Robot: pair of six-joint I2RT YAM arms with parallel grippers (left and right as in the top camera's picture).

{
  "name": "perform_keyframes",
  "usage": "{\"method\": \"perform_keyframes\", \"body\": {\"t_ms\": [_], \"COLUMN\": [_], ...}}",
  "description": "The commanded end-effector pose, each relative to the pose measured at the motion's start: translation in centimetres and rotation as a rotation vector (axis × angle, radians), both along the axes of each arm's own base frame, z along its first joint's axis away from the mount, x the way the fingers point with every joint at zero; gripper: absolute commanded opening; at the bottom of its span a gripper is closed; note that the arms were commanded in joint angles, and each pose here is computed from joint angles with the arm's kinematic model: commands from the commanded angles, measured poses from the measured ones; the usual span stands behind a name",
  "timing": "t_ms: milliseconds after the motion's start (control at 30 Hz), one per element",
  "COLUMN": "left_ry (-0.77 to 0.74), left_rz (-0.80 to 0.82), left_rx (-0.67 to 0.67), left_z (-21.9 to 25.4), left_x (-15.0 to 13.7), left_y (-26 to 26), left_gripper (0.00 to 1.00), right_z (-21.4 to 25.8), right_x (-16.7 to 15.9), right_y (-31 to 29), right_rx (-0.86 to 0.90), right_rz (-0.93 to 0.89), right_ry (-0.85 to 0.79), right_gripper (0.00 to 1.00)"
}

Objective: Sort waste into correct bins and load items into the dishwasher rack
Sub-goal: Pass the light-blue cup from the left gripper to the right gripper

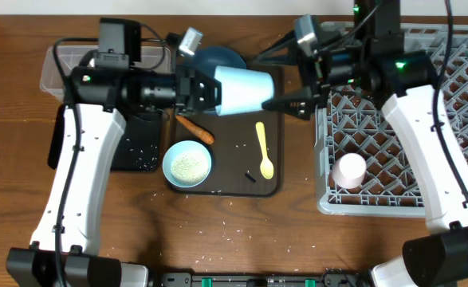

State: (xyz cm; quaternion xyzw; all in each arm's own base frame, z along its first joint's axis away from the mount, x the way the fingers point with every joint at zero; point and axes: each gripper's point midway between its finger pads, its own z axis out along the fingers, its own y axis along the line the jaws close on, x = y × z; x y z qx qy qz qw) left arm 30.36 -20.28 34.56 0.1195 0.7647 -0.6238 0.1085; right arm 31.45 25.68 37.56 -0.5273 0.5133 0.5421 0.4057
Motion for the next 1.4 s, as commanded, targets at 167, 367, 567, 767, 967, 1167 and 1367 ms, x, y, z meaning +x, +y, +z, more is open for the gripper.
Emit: {"method": "perform_keyframes", "body": {"t_ms": [167, 367, 567, 767, 967, 1167, 1367], "left_ry": [-0.022, -0.023, -0.031, -0.031, -0.037, -0.037, -0.043], "left_rz": [-0.037, -0.037, -0.037, -0.037, -0.037, -0.034, -0.006], "left_rx": [-0.016, -0.016, -0.018, -0.018, -0.018, -0.014, 0.029], "left_z": [0.4, 0.4, 0.4, 0.4, 0.5, 0.4, -0.3], "left_x": [-0.5, -0.5, -0.4, -0.4, -0.4, -0.3, 0.2], "left_y": [-0.8, -0.8, -0.8, -0.8, -0.8, -0.8, -0.6], "left_gripper": [0.06, 0.06, 0.07, 0.06, 0.08, 0.27, 0.29], "right_z": [-0.9, -0.8, -0.9, -1.0, -1.0, -1.5, -4.3], "right_x": [-0.6, -1.2, -1.6, -1.8, -1.8, -0.6, 4.2], "right_y": [1.4, 1.9, 2.4, 2.6, 2.5, 1.6, -0.9], "right_rx": [0.010, 0.017, 0.015, 0.013, 0.011, -0.026, -0.196], "right_rz": [0.056, 0.081, 0.095, 0.102, 0.099, 0.036, -0.251], "right_ry": [0.010, 0.004, -0.001, 0.003, 0.012, 0.068, 0.268], "right_gripper": [0.89, 0.86, 0.83, 0.67, 0.54, 0.50, 0.48]}}
